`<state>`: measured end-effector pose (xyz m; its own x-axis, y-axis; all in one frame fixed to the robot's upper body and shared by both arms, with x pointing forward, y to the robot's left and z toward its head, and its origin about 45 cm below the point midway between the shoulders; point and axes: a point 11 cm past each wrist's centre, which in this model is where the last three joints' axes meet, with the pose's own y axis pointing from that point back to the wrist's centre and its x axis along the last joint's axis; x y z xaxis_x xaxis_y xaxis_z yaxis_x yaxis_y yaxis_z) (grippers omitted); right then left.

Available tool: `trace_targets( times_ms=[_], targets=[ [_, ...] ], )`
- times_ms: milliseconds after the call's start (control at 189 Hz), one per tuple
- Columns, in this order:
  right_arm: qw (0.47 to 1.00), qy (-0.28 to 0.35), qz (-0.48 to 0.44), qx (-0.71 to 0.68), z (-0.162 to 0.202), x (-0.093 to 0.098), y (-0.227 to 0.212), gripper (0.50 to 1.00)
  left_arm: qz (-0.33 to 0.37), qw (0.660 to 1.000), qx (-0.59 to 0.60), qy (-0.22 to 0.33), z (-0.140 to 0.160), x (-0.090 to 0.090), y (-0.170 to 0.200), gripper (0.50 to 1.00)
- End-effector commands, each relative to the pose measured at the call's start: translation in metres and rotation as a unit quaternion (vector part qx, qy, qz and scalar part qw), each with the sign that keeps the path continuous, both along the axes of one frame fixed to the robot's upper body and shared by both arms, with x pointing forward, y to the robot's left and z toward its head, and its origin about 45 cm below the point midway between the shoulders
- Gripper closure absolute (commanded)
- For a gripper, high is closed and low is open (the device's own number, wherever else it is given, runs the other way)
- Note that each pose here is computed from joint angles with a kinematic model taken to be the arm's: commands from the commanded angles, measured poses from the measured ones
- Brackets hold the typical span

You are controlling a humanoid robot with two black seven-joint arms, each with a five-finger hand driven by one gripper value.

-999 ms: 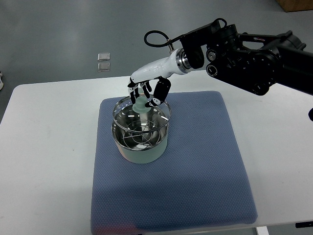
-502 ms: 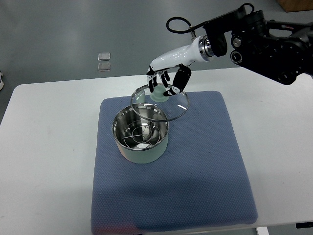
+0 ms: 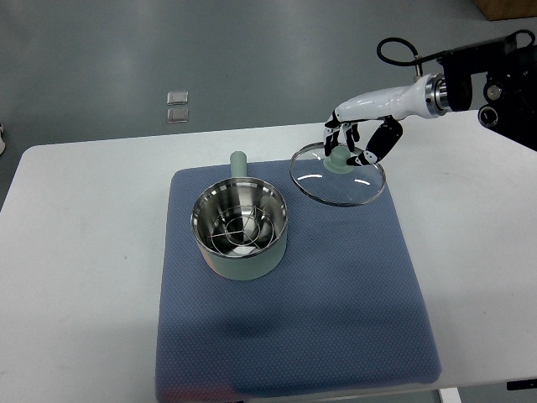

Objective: Open lid and place right of pot

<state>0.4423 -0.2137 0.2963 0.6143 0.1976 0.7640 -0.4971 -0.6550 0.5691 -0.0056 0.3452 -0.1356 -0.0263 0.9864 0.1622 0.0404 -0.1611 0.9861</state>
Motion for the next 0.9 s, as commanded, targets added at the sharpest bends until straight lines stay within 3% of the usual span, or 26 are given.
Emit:
trace_targets(
  times_ms=[0,359,444,486,507,513,518,523,528,534,555,608,698,893],
  targets=[
    [1.0,0.006,-0.003,0.004,-0.018,-0.005,-0.001,1.0,0.0,1.0,0.0,0.0,0.0,0.0,0.0,0.5],
    [0.999,0.027,-0.02,0.002,-0.062,-0.016,-0.009,1.0,0.0,1.0,0.001,0.0,0.0,0.0,0.0,0.5],
    [0.999,0.031,-0.025,0.002,-0.07,-0.017,-0.012,0.944,0.0,1.0,0.0,0.0,0.0,0.0,0.0,0.5],
    [0.999,0.031,-0.026,0.003,-0.07,-0.017,-0.012,0.893,0.001,1.0,0.0,0.0,0.0,0.0,0.0,0.5],
    [0.999,0.032,-0.026,0.002,-0.07,-0.017,-0.012,0.846,0.0,1.0,0.001,0.0,0.0,0.0,0.0,0.5],
    [0.999,0.032,-0.026,0.003,-0.07,-0.017,-0.012,0.812,0.0,1.0,0.0,0.0,0.0,0.0,0.0,0.5],
    [0.999,0.032,-0.026,0.003,-0.07,-0.017,-0.012,0.812,0.0,1.0,0.0,0.0,0.0,0.0,0.0,0.5],
    [0.999,0.032,-0.026,0.002,-0.07,-0.017,-0.012,0.777,0.001,1.0,0.0,0.0,0.0,0.0,0.0,0.5],
    [0.999,0.032,-0.026,0.002,-0.07,-0.017,-0.012,0.777,0.001,1.0,0.0,0.0,0.0,0.0,0.0,0.5],
    [0.999,0.032,-0.026,0.003,-0.07,-0.017,-0.012,0.742,0.0,1.0,0.0,0.0,0.0,0.0,0.0,0.5],
    [0.999,0.031,-0.027,0.003,-0.07,-0.017,-0.012,0.683,0.001,1.0,0.0,0.0,0.0,0.0,0.0,0.5],
    [0.999,0.031,-0.027,0.004,-0.07,-0.017,-0.011,0.603,0.0,1.0,0.0,0.0,0.0,0.0,0.0,0.5],
    [0.999,0.033,-0.027,0.006,-0.069,-0.017,-0.011,0.574,0.0,1.0,0.0,0.0,0.0,0.0,0.0,0.5],
    [0.997,0.062,-0.045,0.028,-0.064,-0.014,-0.013,0.576,0.0,1.0,0.0,0.0,0.0,0.0,0.0,0.5]
  ],
)
